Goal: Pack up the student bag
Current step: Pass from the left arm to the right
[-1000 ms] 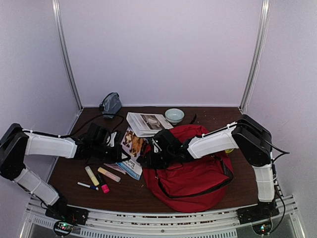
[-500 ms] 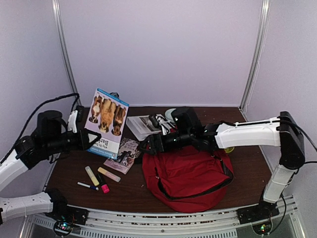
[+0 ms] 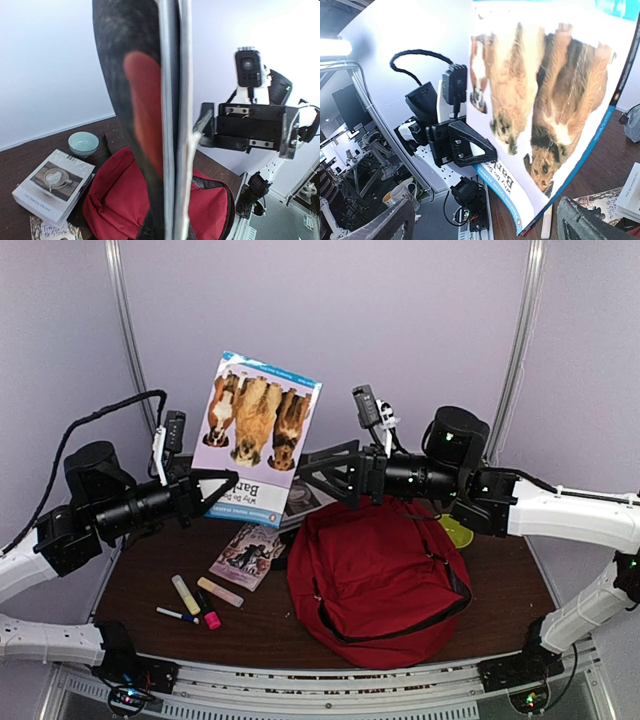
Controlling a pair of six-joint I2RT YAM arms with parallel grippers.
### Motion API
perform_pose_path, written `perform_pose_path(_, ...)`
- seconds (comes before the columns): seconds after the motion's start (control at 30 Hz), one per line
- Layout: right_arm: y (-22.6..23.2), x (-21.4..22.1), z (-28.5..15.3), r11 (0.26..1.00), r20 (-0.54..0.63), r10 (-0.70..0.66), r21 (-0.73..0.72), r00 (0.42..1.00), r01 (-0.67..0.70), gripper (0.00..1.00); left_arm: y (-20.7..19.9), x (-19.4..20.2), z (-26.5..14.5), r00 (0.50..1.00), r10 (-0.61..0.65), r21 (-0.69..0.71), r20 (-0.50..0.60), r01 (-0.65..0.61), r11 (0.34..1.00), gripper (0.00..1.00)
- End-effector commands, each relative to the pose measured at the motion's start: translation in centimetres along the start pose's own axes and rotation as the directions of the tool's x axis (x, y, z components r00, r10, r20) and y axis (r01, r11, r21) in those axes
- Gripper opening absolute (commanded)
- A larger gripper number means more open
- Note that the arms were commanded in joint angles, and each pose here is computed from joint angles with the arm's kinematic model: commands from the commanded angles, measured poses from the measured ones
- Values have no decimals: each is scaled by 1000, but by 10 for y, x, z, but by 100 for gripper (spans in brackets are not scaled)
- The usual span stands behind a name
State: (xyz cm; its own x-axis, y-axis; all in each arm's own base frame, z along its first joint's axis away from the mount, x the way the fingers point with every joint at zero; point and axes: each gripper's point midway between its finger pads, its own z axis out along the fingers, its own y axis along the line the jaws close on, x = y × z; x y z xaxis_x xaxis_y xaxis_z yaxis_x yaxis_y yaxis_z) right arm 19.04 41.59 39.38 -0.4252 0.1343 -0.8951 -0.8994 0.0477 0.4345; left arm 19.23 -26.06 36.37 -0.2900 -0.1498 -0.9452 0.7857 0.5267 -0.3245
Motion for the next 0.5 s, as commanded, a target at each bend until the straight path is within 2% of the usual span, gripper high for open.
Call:
perform_pose_path(0.0,-17,-1,4,997,16,32,66,999,-33,100,-48,-63,-3,970,108,159,220,-145,977,0)
perform_pose_path(0.17,-15,-2,2,998,28,19,60,999,-20,99,-57,-60,-1,967,88,220,238,-142,965,0)
perform_pose_path(0.2,-12,-4,2,999,35,11,41,999,-12,95,-58,-58,1,968,83,230,235,-139,963,0)
perform_pose_path(0.23,-8,-6,3,1000,39,9,17,999,-10,87,-59,-55,4,970,75,240,230,-131,962,0)
perform_pose_path(0.37,17,-15,-1,993,81,14,-118,997,-5,24,-62,-47,15,975,38,280,221,-100,955,0)
perform_pose_path(0.4,22,-18,-5,990,95,21,-142,995,-7,3,-60,-45,18,977,38,276,212,-97,956,0)
perform_pose_path(0.47,20,-26,-16,987,140,40,-158,989,-18,0,-55,-39,25,982,41,249,186,-88,964,0)
